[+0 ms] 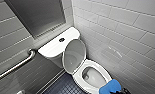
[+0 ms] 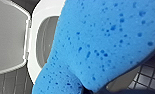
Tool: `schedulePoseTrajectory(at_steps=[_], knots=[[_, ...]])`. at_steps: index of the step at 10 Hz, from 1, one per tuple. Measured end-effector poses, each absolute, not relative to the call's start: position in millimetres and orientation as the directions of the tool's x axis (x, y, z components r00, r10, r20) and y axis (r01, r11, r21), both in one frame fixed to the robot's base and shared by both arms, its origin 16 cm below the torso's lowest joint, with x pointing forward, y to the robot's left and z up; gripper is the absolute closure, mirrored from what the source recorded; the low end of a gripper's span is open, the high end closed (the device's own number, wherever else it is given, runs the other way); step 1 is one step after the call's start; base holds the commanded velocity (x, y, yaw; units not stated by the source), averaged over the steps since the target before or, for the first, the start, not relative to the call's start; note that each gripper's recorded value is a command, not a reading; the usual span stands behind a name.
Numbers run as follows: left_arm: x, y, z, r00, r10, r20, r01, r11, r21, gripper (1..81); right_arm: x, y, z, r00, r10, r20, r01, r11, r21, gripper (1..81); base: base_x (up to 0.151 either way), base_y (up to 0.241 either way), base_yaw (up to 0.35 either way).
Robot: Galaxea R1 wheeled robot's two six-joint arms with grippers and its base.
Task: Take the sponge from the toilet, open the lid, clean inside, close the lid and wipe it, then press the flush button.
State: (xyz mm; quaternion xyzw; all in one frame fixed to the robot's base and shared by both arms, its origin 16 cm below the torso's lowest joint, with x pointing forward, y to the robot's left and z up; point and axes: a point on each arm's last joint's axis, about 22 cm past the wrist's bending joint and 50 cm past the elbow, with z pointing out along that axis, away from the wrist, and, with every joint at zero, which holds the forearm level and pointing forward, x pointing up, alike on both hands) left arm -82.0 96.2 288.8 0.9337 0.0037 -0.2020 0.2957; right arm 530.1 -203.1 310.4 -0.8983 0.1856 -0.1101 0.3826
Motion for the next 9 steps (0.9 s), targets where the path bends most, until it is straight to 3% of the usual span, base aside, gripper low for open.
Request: schedulePoseTrajectory(at_steps=[4,9], knots=[[-81.0,96.1,288.2,0.92,-0.111,-0.376,0.125,-0.826,0.55,1.0,497.6,-157.1,325.8,0.931,-0.363,-0.029,-0.254,-0.589,-0.768,81.1,0.0,0.0,0.0],[-80.1,96.2,287.6,0.922,-0.112,-0.371,0.121,-0.826,0.55,1.0,657.6,-82.4,406.4,0.96,-0.231,0.157,0.004,-0.55,-0.835,81.1,0.0,0.0,0.0]])
